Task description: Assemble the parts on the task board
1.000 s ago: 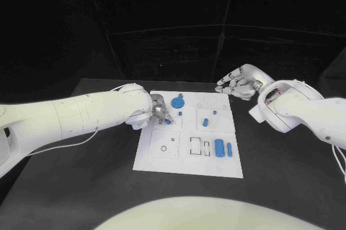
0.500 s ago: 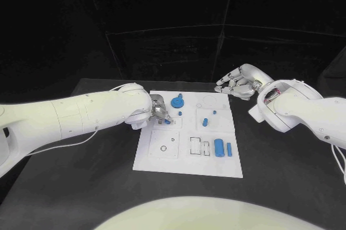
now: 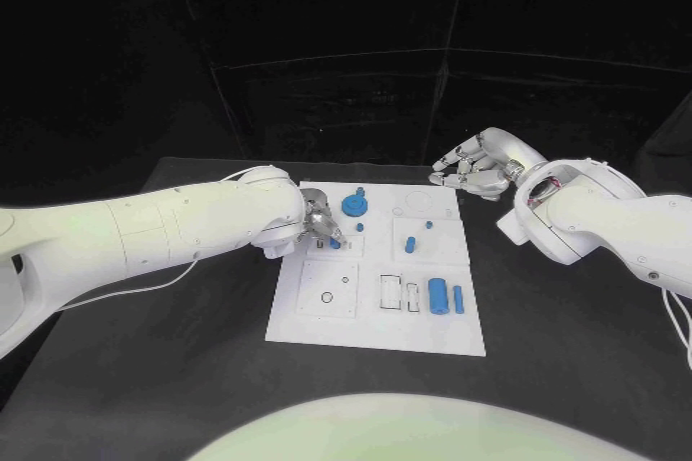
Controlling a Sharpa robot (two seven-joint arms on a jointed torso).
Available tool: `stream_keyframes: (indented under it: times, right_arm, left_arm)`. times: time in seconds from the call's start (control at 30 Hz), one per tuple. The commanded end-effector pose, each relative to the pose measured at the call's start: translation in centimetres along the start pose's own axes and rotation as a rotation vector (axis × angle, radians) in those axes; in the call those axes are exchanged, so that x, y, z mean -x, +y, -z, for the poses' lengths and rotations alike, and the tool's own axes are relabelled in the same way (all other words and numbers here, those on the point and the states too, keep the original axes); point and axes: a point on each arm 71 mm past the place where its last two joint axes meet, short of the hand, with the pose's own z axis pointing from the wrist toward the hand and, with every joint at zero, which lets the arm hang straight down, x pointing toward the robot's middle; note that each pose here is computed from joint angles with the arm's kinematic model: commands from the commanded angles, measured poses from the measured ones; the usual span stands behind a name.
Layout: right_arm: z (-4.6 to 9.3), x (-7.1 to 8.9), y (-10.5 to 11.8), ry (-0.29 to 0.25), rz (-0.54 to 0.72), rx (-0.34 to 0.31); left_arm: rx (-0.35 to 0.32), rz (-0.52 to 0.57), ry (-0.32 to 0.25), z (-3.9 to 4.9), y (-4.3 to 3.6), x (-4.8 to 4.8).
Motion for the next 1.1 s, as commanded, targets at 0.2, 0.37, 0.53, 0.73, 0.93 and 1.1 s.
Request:
stream_keyframes:
  times: [0.2,0.37,0.53,0.73,0.93,1.1]
  right_arm:
    - [-0.05,0.01,0.24,0.004,0.011,0.011]
    - [-0.06,-0.01,0.26,0.005,0.011,0.012]
    - [-0.09,-0.07,0.32,0.007,0.011,0.013]
    - [-0.11,-0.13,0.37,0.01,0.011,0.014]
    - [-0.13,-0.15,0.38,0.011,0.011,0.014]
    - [-0.14,-0.17,0.38,0.014,0.012,0.014]
  left_arm:
    - [0.011,-0.022,0.028,-0.17,-0.15,-0.27]
    - [0.018,-0.023,0.028,-0.23,-0.15,-0.23]
    - [0.022,-0.022,0.026,-0.3,-0.13,-0.17]
    - [0.024,-0.023,0.026,-0.34,-0.16,-0.15]
    - [0.027,-0.021,0.023,-0.39,-0.13,-0.09]
    - [0.028,-0.014,0.013,-0.4,-0.06,0.02]
